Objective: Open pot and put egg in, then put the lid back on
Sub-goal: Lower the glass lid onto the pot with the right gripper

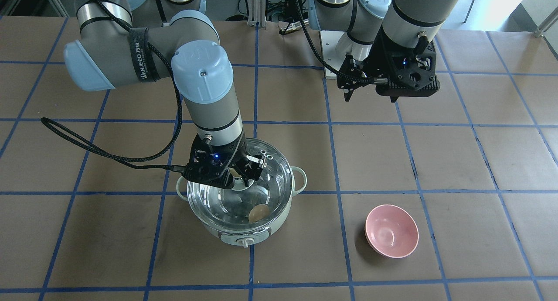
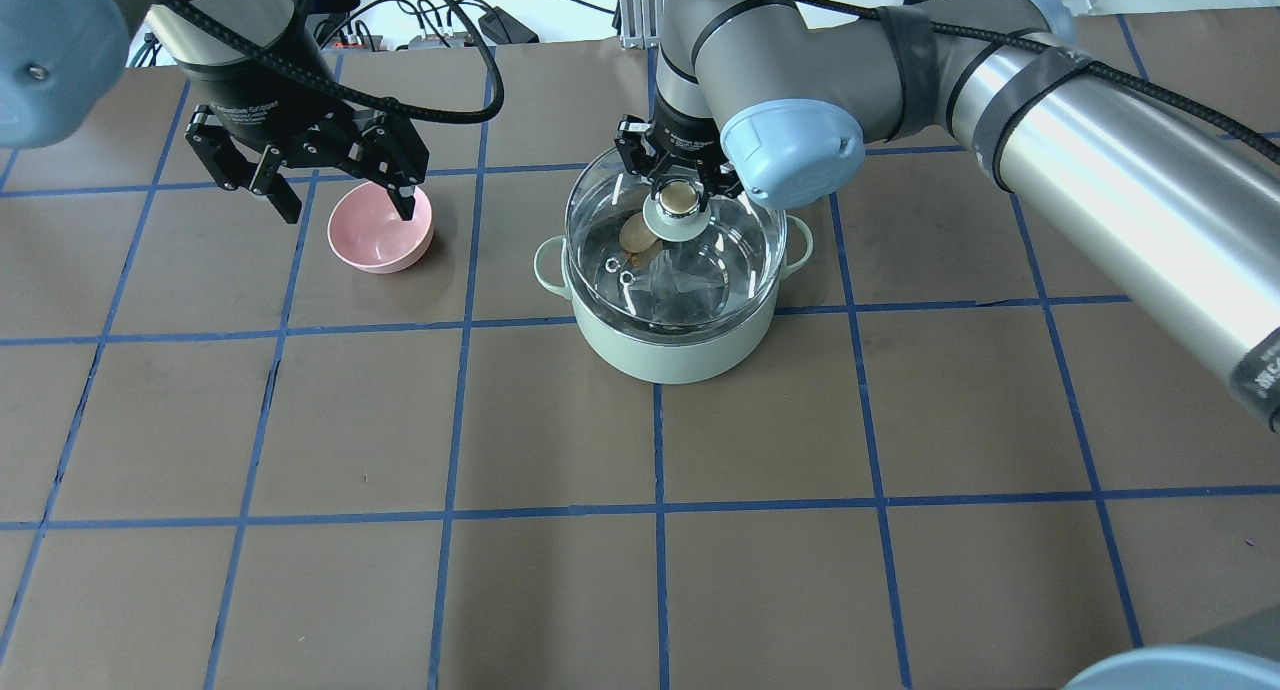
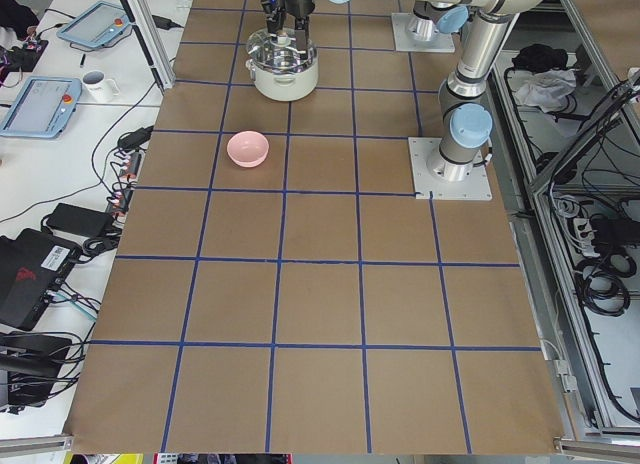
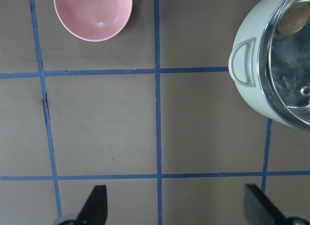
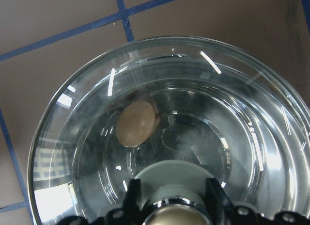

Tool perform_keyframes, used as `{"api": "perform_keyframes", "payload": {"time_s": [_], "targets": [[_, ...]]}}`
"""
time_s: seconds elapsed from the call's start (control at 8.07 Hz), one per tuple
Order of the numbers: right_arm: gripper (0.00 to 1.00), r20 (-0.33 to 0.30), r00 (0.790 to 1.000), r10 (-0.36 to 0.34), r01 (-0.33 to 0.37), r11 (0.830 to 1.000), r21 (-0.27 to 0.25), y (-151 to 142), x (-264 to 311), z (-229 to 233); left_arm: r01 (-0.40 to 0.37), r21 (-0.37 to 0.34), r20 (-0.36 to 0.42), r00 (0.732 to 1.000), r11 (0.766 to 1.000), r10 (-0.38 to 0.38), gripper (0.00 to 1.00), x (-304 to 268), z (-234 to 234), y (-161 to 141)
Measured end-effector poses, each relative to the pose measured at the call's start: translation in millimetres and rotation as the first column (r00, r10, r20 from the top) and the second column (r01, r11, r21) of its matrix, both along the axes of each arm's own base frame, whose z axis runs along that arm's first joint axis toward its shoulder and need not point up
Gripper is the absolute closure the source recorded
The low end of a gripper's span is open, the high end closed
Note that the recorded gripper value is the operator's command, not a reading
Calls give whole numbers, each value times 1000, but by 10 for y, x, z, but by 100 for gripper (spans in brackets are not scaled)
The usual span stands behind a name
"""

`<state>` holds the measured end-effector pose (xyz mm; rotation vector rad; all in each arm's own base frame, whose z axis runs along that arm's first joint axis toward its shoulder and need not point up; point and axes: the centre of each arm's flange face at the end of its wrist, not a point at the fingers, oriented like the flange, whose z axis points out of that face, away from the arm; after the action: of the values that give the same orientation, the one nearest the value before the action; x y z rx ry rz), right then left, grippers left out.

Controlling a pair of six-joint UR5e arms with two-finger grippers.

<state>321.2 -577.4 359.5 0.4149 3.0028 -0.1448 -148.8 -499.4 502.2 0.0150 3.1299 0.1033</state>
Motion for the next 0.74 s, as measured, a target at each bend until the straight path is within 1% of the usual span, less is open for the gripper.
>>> {"api": "perform_keyframes", "payload": {"time_s": [0.37,0.62,0.74], "targets": [[91,-3,1000,-1,1,1000,0,29,29,14,-1,0,-1,1000,1000,1,0,-1,0,2],[83,-11,1000,5,-5,1000,5,31,28,-28,1,0,-2,1000,1000,-1,0,-2,-1,1],[78,-12,1000,4,-4,1000,6,34,28,-39,2,0,-2,1000,1000,-2,0,-1,-1,0]]}}
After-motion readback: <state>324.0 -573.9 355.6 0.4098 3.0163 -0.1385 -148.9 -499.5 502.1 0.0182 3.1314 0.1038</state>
